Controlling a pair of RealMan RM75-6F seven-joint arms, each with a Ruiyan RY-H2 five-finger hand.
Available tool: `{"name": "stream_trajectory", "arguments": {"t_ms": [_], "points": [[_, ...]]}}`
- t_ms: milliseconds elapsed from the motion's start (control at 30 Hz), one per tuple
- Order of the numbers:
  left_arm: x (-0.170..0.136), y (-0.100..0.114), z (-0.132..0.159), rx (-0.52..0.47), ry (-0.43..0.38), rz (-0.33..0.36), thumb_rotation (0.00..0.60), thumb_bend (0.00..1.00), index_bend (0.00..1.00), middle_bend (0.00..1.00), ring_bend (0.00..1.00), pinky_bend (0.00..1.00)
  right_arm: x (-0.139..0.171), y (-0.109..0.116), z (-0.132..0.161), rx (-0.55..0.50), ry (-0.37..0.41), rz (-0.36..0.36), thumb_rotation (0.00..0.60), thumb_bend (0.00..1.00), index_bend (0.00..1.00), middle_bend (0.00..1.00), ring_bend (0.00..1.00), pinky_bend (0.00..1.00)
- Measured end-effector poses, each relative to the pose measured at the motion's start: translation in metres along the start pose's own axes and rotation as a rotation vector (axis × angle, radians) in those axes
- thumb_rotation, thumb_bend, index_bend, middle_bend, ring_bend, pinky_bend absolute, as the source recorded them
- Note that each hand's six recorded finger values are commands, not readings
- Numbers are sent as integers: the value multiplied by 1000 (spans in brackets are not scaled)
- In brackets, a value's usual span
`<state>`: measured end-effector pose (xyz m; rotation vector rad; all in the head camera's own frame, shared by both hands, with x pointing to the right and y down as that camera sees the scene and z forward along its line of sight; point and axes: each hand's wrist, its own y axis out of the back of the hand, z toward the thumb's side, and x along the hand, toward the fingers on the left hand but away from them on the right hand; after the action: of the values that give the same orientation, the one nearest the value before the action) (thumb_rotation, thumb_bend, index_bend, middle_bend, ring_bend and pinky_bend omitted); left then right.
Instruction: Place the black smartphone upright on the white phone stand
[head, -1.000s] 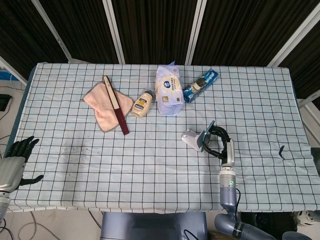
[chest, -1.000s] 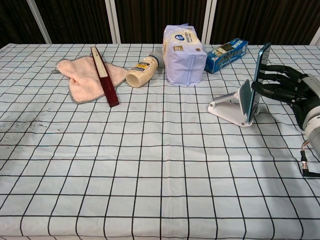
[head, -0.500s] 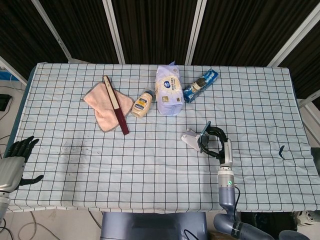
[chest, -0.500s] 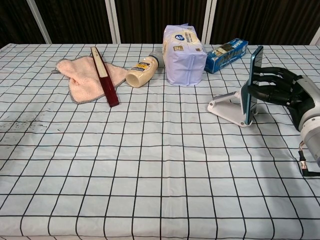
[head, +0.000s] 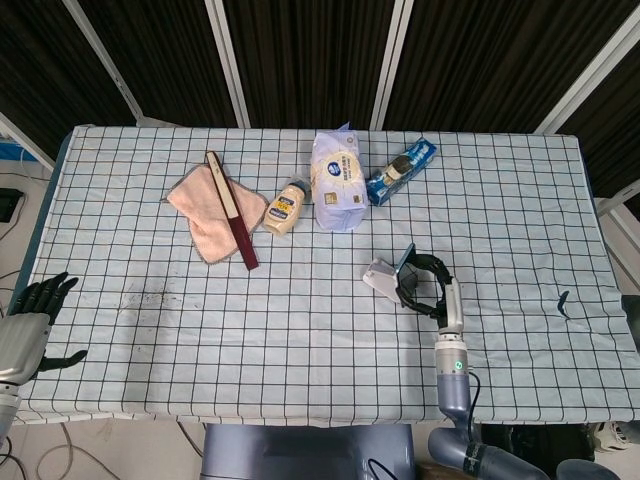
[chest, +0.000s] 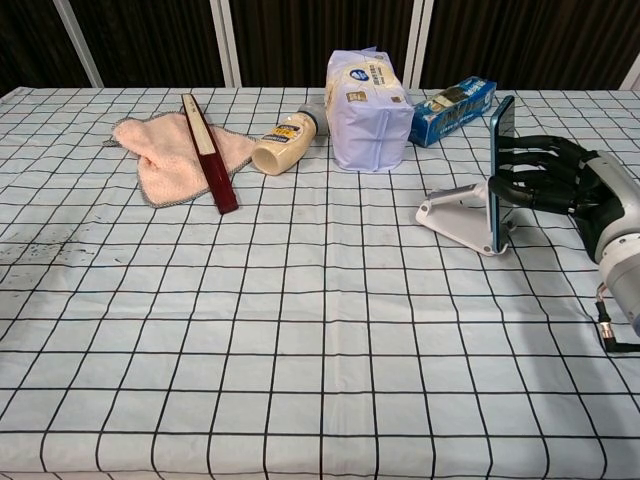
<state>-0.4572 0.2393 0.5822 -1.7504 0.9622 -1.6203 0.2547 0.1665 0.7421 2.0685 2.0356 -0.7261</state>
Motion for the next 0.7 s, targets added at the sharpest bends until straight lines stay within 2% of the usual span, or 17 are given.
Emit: {"name": "stream_trajectory", "arguments": {"t_ms": [167, 500, 600, 700], "points": [[0, 0, 0, 0, 0, -1, 600, 0, 0, 0, 0, 0, 1, -1, 0, 15, -1, 8, 600, 145, 512, 466, 225, 143], [0, 0, 0, -3, 2, -2, 600, 0, 0, 0, 0, 0, 1, -3, -1, 38, -7, 18, 600, 56, 420, 397, 156, 142], [0, 0, 0, -4, 2, -2, 600, 0, 0, 0, 0, 0, 1, -4, 0, 40, -7, 18, 600, 21, 293, 331, 101, 141], [0, 0, 0, -4, 3, -2, 600, 0, 0, 0, 0, 0, 1, -5, 0, 47, -7, 24, 600, 0, 122, 234, 47, 141]]}}
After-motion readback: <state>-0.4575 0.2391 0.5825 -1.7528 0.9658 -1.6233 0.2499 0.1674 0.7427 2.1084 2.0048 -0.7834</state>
